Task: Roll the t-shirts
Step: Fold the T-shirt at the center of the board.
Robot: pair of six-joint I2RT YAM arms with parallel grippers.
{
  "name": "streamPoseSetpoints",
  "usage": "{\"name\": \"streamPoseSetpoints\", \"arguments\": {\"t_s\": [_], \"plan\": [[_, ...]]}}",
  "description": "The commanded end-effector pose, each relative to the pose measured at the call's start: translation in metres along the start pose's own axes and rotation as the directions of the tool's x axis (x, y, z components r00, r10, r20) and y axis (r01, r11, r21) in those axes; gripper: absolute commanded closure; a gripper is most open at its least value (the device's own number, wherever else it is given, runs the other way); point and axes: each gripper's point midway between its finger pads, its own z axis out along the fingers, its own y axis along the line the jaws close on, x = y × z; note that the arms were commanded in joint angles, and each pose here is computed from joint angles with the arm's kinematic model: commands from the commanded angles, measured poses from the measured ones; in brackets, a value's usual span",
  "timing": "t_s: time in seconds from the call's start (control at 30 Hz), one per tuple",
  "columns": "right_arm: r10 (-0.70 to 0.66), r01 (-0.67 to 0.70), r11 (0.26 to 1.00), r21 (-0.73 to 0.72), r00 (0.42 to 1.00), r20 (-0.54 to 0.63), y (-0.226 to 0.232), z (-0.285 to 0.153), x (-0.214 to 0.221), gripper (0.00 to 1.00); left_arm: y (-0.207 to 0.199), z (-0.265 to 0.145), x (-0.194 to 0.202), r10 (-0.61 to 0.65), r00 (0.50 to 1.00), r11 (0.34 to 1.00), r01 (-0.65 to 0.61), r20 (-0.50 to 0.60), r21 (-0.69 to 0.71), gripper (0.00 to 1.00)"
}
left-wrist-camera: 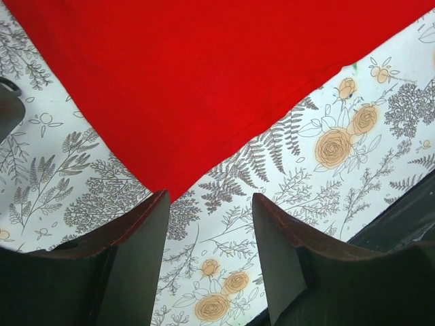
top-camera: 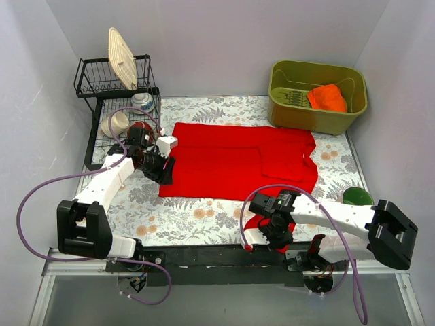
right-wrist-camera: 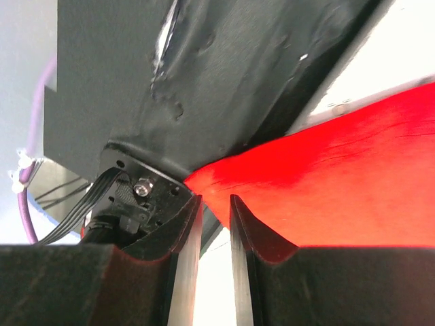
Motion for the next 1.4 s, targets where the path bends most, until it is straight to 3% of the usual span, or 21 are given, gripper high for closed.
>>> {"name": "streamPoseSetpoints", "arguments": {"t_s": [0.0,0.33,0.53,0.57,0.83,1.23,1.37], "plan": [[-0.029,0.024,0.998,-0.063,0.997,-0.066,0.015,0.004,0.015,0.69,0.012,-0.005,-0.008,-0.015,0.999,0.999,0.016,0.042,-0.039,0.49],[-0.045,0.035,0.993,-0.112,0.995,-0.094,0.016,0.011,0.013,0.69,0.022,-0.012,-0.002,-0.029,0.997,0.997,0.034,0.067,-0.07,0.49],[-0.037,0.021,0.99,-0.142,0.993,-0.114,0.018,0.016,0.013,0.62,0.024,-0.009,0.004,-0.021,0.998,0.997,0.025,0.057,-0.076,0.49],[-0.032,0.014,0.989,-0.146,0.992,-0.12,0.018,0.017,0.014,0.57,0.024,-0.008,0.004,-0.021,0.998,0.997,0.026,0.058,-0.076,0.49],[-0.005,-0.011,0.993,-0.122,0.992,-0.128,0.007,0.025,0.01,0.57,0.026,-0.005,0.006,-0.029,0.998,0.997,0.033,0.054,-0.068,0.49],[0.024,-0.039,0.993,-0.112,0.991,-0.133,-0.001,0.032,0.005,0.66,0.025,-0.004,0.009,-0.049,0.997,0.996,0.053,0.057,-0.071,0.49],[0.042,-0.052,0.996,-0.074,0.99,-0.134,-0.009,0.034,0.005,0.79,0.026,-0.004,0.01,-0.055,0.997,0.995,0.059,0.051,-0.076,0.49]]}}
